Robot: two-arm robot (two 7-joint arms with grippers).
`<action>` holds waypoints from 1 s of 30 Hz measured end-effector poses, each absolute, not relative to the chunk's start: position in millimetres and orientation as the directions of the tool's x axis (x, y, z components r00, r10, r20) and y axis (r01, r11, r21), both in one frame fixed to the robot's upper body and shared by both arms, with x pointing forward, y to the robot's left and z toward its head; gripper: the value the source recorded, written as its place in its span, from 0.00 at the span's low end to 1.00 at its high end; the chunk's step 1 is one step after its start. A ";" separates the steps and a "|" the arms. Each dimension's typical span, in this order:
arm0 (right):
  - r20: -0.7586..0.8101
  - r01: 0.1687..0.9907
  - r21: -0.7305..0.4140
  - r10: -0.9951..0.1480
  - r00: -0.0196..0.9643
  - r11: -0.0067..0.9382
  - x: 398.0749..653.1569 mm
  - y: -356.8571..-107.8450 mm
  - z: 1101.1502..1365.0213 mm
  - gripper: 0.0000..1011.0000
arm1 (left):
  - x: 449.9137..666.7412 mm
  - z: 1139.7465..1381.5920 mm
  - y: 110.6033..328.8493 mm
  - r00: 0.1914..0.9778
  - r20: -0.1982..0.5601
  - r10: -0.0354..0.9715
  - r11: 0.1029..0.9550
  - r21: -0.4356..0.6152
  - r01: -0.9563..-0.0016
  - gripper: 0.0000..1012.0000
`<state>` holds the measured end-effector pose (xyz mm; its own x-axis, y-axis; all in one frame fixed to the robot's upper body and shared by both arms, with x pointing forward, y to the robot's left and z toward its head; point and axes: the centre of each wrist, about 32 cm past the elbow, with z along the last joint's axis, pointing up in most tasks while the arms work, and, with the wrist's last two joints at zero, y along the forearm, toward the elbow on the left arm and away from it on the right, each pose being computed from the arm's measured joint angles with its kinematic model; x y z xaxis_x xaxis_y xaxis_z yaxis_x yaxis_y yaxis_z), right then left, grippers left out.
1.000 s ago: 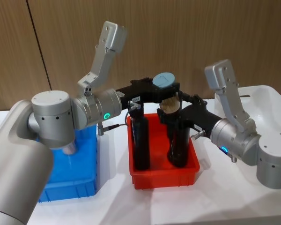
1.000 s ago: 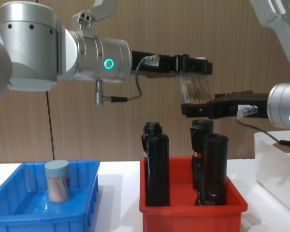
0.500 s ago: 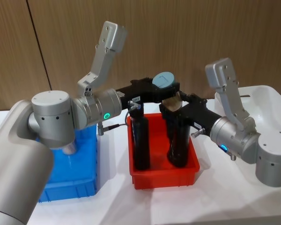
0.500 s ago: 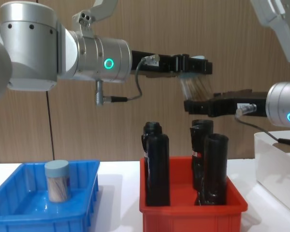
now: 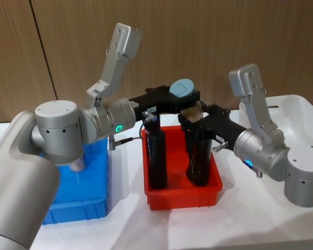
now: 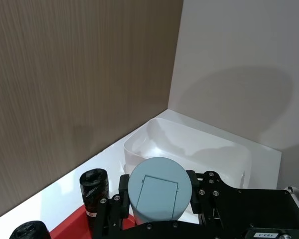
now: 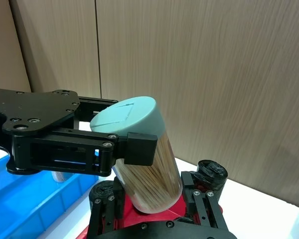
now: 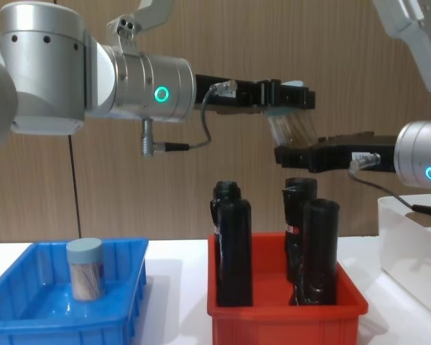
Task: Pick the cotton swabs from the blue box and place them into the white box.
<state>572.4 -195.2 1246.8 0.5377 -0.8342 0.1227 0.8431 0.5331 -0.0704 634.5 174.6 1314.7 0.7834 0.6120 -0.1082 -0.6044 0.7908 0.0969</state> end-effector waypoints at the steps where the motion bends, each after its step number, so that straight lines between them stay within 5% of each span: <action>1: 0.122 0.843 -0.070 -0.835 0.537 0.533 572.5 -195.1 1246.8 0.66 | 634.5 1314.7 174.6 0.783 -0.108 0.612 0.791 0.097 -0.604 0.66; 7: 0.120 0.845 -0.068 -0.837 0.534 0.530 572.8 -194.7 1246.8 0.66 | 634.5 1314.7 174.5 0.783 -0.108 0.612 0.791 0.096 -0.604 0.67; 19: 0.118 0.851 -0.062 -0.843 0.525 0.522 573.3 -194.9 1247.0 0.66 | 634.5 1314.4 174.6 0.784 -0.110 0.611 0.792 0.099 -0.603 0.99; 30: 0.114 0.853 -0.058 -0.845 0.522 0.519 573.2 -195.2 1247.1 0.66 | 634.5 1314.6 174.6 0.784 -0.109 0.611 0.792 0.098 -0.603 0.99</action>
<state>573.2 -195.2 1247.1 0.5218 -0.8454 0.1142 0.8530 0.5187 -0.0579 634.5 174.6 1314.6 0.7841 0.6110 -0.1094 -0.6031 0.7916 0.0983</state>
